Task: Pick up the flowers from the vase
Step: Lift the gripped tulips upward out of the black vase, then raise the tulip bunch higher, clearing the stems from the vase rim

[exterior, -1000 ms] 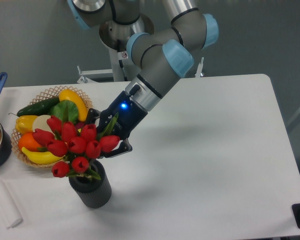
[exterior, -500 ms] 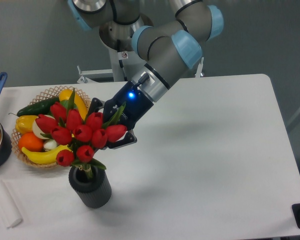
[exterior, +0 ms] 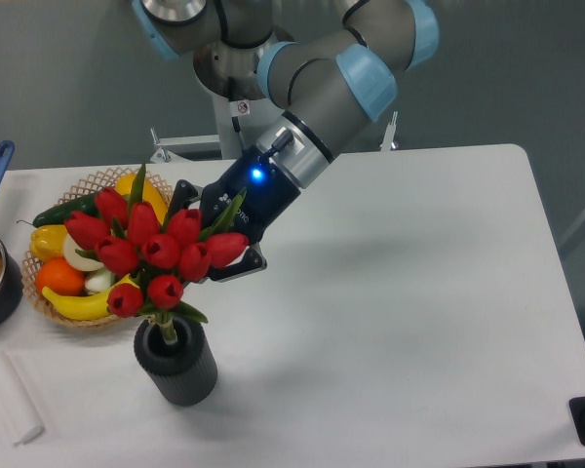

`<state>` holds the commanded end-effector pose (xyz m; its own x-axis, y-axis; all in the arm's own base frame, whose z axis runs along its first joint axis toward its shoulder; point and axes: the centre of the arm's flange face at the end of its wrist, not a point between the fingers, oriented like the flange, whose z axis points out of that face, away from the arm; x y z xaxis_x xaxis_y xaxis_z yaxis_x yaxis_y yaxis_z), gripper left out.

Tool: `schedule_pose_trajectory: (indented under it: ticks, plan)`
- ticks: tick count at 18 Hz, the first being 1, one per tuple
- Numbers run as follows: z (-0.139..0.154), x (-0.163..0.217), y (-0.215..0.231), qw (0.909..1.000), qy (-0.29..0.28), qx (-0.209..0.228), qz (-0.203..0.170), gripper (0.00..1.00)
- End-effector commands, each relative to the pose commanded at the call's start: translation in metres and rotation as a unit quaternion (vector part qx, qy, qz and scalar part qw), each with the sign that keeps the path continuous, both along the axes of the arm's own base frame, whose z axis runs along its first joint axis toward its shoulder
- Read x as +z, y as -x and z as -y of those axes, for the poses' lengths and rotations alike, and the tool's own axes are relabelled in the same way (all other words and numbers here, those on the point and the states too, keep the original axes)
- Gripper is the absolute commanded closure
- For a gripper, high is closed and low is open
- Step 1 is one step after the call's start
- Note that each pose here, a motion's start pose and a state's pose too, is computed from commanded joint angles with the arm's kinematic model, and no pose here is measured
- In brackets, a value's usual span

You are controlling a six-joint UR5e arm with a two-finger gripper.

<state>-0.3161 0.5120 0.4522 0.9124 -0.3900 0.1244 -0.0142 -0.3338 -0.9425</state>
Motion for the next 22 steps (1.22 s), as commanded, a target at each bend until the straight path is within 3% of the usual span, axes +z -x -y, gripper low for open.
schedule_pose_trajectory:
  ticks: [22]
  plan:
    - [0.017,0.045,0.035,0.9988,-0.009,0.044,0.018,0.67]
